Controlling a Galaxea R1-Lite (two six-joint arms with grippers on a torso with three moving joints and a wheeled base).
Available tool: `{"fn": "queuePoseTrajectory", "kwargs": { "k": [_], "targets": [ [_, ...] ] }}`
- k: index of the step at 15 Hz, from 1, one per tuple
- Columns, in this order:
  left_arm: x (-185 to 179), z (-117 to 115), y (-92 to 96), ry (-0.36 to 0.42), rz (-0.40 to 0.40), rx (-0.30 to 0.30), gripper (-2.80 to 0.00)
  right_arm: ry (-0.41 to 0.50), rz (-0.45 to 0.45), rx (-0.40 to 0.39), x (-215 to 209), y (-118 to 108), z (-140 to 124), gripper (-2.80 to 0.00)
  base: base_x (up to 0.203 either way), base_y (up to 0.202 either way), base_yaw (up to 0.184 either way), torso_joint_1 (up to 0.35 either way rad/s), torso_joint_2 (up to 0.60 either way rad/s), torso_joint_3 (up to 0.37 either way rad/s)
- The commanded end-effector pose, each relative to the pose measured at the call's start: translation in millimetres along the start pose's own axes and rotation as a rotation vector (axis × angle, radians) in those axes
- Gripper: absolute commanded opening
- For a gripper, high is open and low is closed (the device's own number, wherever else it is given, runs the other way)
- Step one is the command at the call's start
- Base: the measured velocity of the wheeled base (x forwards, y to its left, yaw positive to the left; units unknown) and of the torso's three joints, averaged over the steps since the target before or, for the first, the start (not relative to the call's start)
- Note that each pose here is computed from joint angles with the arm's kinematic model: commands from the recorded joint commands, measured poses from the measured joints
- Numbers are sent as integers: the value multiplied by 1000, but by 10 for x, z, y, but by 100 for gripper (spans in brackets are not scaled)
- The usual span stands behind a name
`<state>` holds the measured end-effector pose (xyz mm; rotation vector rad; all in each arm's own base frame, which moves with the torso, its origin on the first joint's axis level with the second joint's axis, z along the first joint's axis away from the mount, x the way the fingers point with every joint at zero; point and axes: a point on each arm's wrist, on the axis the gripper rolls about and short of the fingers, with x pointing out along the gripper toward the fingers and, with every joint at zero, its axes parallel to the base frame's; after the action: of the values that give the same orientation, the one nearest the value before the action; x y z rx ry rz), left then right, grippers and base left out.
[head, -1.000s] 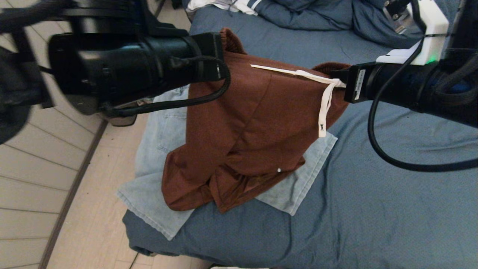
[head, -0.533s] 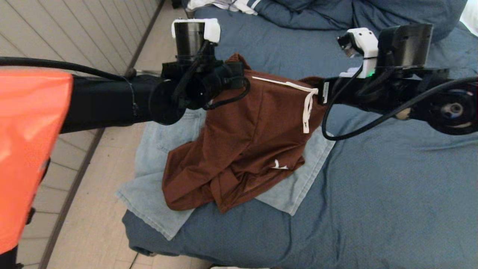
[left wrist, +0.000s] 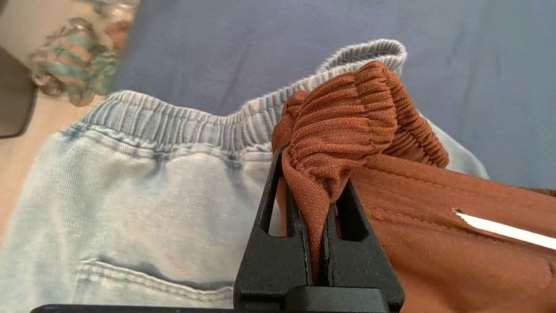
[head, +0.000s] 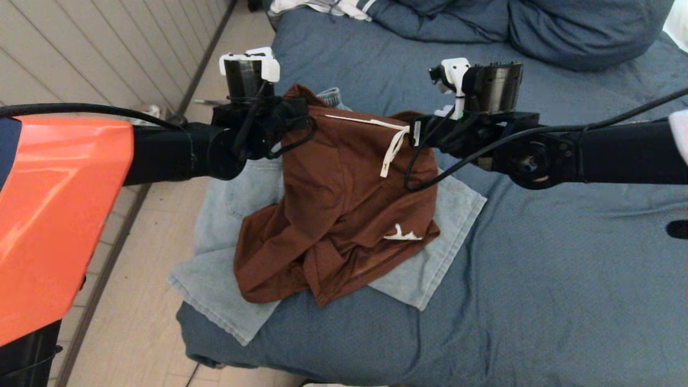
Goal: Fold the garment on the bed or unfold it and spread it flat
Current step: Unford the brown shorts
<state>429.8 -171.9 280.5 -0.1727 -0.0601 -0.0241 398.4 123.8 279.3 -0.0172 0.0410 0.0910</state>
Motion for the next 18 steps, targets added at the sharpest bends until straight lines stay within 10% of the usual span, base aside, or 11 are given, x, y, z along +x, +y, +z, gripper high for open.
{"fn": "queuePoseTrajectory", "kwargs": {
  "k": [1,2,3,18],
  "targets": [
    [40,-11,75,-2,26,13,-280,16,-30,4,238,53,-170,-280,0,0,0,0,0,0],
    [44,-15,81,-2,38,23,-280,9,-35,15,242,59,-159,0,0,0,0,0,0,0],
    [43,-15,84,-4,51,26,0,-5,-38,23,240,59,-141,0,0,0,0,0,0,0],
    [-390,165,107,34,72,-13,0,31,24,61,-105,48,78,0,0,0,0,0,0,0]
  ]
}}
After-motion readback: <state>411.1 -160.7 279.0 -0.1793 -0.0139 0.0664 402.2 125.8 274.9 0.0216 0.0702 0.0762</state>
